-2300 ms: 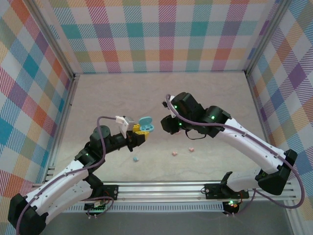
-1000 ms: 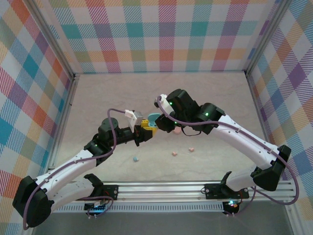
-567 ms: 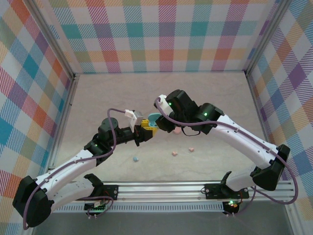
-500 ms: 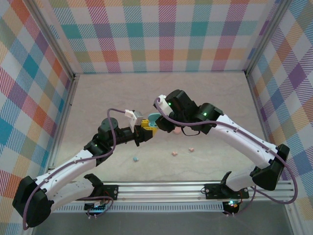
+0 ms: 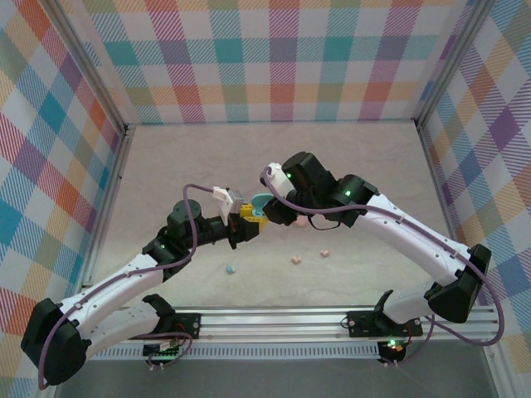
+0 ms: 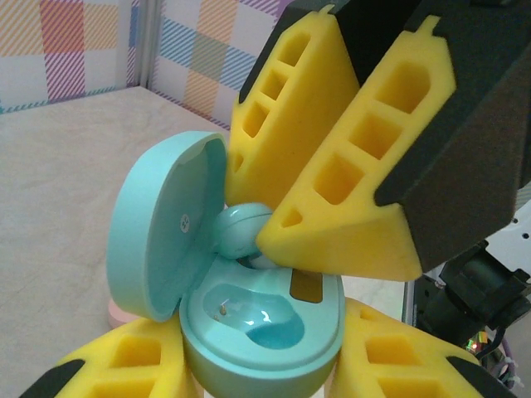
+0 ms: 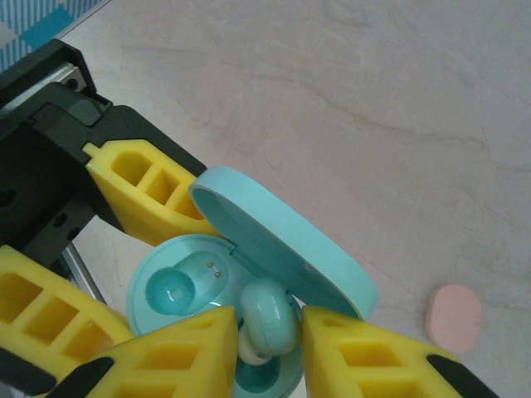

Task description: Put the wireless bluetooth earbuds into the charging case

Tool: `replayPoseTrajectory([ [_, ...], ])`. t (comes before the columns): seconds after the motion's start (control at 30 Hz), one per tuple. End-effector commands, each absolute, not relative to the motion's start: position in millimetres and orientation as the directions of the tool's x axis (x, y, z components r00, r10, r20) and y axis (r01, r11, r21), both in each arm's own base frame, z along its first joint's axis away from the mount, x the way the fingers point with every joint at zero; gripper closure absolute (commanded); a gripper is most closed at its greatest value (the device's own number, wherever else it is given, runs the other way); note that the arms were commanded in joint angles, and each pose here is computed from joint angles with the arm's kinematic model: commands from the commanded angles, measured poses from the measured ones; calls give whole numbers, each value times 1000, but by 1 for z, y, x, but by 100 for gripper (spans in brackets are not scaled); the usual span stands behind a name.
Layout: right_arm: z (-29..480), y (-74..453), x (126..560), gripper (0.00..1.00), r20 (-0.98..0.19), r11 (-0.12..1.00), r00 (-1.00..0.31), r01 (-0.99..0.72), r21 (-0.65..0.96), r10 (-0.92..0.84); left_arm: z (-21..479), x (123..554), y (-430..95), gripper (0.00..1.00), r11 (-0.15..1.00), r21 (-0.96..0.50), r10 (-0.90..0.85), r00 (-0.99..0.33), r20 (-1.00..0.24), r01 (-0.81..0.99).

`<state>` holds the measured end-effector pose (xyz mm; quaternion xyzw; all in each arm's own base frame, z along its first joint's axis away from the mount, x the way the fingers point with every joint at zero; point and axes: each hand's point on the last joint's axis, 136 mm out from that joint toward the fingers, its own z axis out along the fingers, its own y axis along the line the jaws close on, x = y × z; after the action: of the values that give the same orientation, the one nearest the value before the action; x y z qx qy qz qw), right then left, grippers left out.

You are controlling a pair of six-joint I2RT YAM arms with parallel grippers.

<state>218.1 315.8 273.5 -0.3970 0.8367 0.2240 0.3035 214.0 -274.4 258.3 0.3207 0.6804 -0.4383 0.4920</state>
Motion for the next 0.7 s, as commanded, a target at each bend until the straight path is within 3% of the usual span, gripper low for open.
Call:
replayPoseTrajectory([
  [0.0, 278, 323, 200, 71, -688, 515, -491, -835, 194, -535, 291, 212, -278, 76, 383, -244, -56, -241, -969, 891],
  [0.67, 287, 313, 209, 72, -683, 602, -547, -775, 193, -485, 299, 209, -277, 76, 379, -237, -73, -226, -971, 895],
])
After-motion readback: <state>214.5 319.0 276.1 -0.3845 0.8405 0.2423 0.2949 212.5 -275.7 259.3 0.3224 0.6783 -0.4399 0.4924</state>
